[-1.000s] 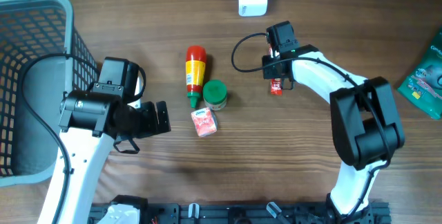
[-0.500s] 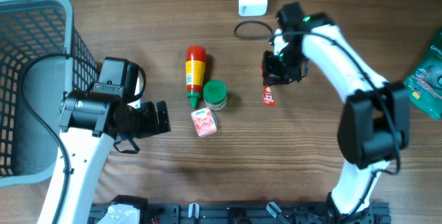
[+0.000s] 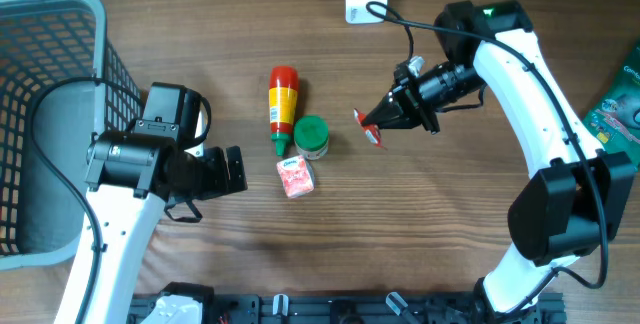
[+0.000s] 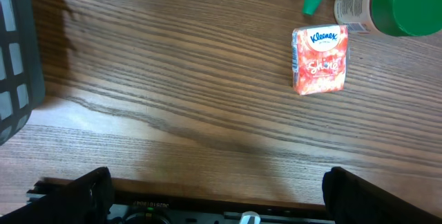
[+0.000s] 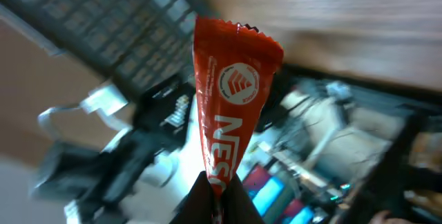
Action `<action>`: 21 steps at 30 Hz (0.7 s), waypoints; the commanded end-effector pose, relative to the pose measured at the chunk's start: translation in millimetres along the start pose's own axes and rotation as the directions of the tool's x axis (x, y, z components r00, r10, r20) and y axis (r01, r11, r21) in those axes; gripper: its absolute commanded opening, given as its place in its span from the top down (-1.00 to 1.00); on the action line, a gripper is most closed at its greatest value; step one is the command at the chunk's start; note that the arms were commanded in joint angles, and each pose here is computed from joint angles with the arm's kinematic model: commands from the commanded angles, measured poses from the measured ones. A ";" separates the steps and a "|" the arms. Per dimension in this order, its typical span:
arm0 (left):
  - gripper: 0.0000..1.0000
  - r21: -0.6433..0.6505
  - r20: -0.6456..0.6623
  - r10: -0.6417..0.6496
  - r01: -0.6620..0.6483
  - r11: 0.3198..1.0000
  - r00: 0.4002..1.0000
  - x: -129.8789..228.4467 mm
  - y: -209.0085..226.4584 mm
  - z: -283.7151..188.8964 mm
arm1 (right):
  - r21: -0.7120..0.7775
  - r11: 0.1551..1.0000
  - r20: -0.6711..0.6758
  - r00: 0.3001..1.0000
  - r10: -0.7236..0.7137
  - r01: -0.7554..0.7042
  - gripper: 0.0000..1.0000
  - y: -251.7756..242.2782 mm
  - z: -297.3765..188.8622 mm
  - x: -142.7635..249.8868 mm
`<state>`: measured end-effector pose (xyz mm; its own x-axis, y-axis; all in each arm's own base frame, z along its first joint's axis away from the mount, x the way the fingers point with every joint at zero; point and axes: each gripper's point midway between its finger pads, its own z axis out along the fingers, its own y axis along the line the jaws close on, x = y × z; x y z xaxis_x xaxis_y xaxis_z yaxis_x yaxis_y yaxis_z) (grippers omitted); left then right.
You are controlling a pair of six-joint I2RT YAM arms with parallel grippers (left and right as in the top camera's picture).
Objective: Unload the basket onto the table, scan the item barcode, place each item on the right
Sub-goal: 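Lift the Nescafe stick and hold it in front of the scanner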
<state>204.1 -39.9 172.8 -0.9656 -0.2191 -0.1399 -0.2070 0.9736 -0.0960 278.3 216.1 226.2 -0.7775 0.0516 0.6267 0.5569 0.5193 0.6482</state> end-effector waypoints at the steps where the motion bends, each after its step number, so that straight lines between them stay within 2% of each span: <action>1: -1.00 -0.011 0.006 -0.008 0.008 1.000 1.000 0.4 1.5 0.0 | -0.260 0.966 -0.133 0.990 -0.047 0.011 0.91 46.2 -7.4 26.1; 3: -1.00 -0.011 0.006 -0.008 0.008 1.000 1.000 0.4 1.5 0.0 | -0.388 0.920 -0.171 0.976 -0.133 0.057 0.92 66.6 -14.7 38.9; 5: -1.00 -0.011 0.006 -0.008 0.008 1.000 1.000 0.4 1.5 0.0 | -0.442 0.895 -0.206 0.966 -0.158 0.052 0.91 77.0 -15.4 48.7; 8: -1.00 -0.011 0.006 -0.008 0.008 1.000 1.000 0.4 1.5 0.0 | -0.426 0.903 -0.229 0.961 -0.156 0.045 0.92 77.5 -7.8 55.3; 18: -1.00 -0.011 0.006 -0.008 0.008 1.000 1.000 0.4 1.5 0.0 | -0.407 0.865 -0.170 0.906 -0.388 0.294 0.91 77.3 1.0 107.2; 21: -1.00 -0.011 0.006 -0.008 0.008 1.000 1.000 0.4 1.5 0.0 | -0.355 0.853 -0.118 0.887 -0.447 0.383 0.92 72.1 3.9 100.8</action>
<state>204.2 -39.9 172.9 -0.9655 -0.2195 -0.1403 -0.2074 0.9735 -0.0962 242.1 263.5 330.9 -0.8563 -0.2849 0.4307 0.4030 0.1527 0.9024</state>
